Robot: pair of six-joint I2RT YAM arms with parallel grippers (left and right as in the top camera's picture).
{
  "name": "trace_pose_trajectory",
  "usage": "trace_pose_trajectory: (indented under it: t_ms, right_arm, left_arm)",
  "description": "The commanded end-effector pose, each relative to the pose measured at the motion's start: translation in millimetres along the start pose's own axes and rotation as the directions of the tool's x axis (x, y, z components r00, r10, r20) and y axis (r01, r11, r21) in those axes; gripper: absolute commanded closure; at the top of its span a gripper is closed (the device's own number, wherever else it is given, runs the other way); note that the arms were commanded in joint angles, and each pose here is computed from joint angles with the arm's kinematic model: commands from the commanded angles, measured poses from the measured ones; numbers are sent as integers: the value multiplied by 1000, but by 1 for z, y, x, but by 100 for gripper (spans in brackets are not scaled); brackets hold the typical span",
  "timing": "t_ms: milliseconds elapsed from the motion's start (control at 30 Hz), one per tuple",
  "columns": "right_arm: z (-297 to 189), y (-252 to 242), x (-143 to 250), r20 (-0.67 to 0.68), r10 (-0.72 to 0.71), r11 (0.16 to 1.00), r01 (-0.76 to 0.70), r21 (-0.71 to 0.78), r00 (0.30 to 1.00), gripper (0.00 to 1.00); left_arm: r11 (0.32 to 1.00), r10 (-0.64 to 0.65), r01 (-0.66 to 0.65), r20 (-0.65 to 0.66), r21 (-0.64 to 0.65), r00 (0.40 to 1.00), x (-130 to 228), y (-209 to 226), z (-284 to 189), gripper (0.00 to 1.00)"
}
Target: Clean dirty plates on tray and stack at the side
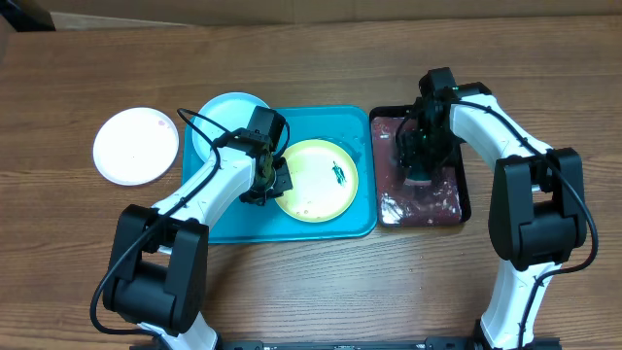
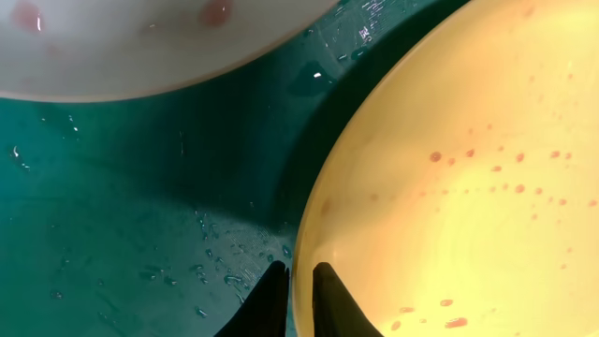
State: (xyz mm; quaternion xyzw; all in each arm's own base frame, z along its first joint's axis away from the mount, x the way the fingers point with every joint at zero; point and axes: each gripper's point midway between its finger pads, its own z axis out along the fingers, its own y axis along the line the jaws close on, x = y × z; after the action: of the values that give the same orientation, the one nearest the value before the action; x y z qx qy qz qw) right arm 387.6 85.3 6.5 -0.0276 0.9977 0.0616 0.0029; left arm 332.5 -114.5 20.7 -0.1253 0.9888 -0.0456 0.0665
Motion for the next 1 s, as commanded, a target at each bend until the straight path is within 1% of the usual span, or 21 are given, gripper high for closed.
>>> trace_pose_trajectory:
  t_ms: [0,167,367,400,433,467,500,533,567,633,667,700,733,767,800,967]
  right_arm:
    - [-3,3,-16,58,-29,999,30,-13,998,30]
    - [-4,4,-25,95,-31,999,33,-13,995,32]
    - [-5,5,-35,137,-28,999,31,-18,990,41]
    - [-5,5,-36,140,-26,999,28,-18,990,45]
    - [-5,5,-37,142,-26,999,29,-19,990,53]
    - [-6,5,-37,145,-26,999,29,-19,989,73]
    - [-6,6,-38,145,-26,999,29,-19,989,75]
    - [-5,6,-37,144,-18,1000,21,-21,989,75]
    - [-7,8,-38,143,-9,999,14,-33,990,68]
    - [-14,16,-39,139,-8,997,18,-72,990,37]
    - [-20,18,-41,137,-8,997,19,-81,991,28]
    - [-25,19,-42,134,-8,997,19,-80,991,21]
    - [-29,19,-42,131,-8,997,18,-79,991,16]
    - [-34,19,-42,127,-7,997,17,-78,992,5]
    - [-38,17,-40,111,-5,998,12,-61,994,0]
    - [-37,13,-33,84,3,999,1,-44,996,0]
  left_arm:
    - [1000,17,-17,-4,-12,1000,1,1,4,87]
    - [1000,17,-17,-4,-12,1000,1,1,4,87]
    - [1000,17,-17,-4,-13,1000,1,1,4,87]
    - [1000,17,-17,-4,-13,1000,1,1,4,87]
    - [1000,17,-17,-5,-13,1000,1,1,4,87]
    - [1000,17,-17,-5,-13,1000,1,1,4,87]
    - [1000,17,-17,-5,-13,1000,1,1,4,87]
    - [1000,17,-17,-5,-13,1000,1,1,4,87]
    - [1000,17,-17,-5,-13,1000,1,1,4,87]
    - [1000,17,-17,-5,-13,1000,1,1,4,87]
    - [1000,17,-17,-5,-13,1000,1,1,4,87]
    - [1000,17,-17,-5,-13,1000,1,1,4,87]
    - [1000,17,-17,-5,-13,1000,1,1,4,87]
    - [1000,17,-17,-5,-14,1000,1,1,4,87]
    - [1000,17,-17,-6,-14,1000,1,1,4,87]
    - [1000,17,-17,-9,-16,1000,2,2,4,87]
